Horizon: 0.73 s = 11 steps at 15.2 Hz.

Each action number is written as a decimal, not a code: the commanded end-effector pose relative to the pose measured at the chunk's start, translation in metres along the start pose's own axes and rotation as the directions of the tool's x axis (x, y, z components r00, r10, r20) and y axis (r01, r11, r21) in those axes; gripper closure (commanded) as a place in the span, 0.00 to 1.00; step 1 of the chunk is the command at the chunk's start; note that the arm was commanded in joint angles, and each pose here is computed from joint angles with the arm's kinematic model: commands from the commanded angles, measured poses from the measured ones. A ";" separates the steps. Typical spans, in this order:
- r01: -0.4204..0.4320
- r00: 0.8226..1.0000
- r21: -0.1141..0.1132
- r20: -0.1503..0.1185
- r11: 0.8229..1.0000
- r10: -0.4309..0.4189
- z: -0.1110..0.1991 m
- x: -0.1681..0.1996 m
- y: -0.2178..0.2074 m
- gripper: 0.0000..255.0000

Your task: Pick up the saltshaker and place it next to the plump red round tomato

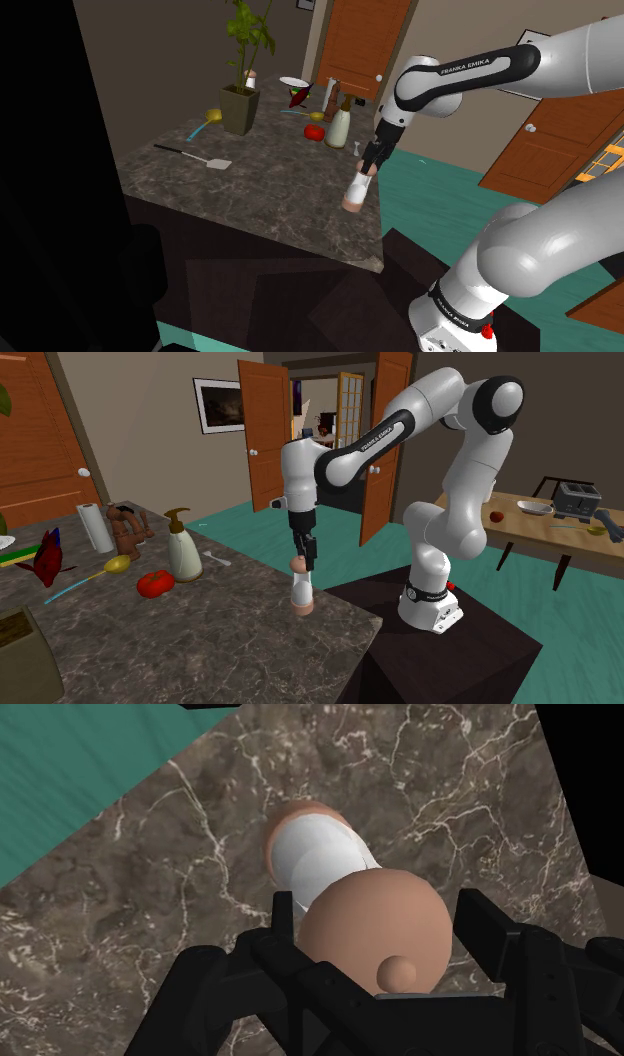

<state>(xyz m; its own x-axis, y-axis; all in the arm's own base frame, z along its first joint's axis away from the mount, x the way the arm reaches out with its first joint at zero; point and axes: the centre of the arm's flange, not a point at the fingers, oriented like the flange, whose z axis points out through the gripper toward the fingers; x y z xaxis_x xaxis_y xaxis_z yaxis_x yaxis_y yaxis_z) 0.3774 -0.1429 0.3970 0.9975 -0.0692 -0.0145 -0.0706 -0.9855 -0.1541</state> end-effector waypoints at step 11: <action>0.000 1.000 0.000 0.001 1.000 0.000 -0.041 -0.001 -0.006 1.00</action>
<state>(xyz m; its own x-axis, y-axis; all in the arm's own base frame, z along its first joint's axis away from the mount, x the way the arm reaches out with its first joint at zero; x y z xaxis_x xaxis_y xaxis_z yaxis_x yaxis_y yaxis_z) 0.3766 -0.1430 0.4340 0.9975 -0.0692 -0.0154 -0.0708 -0.9856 -0.1539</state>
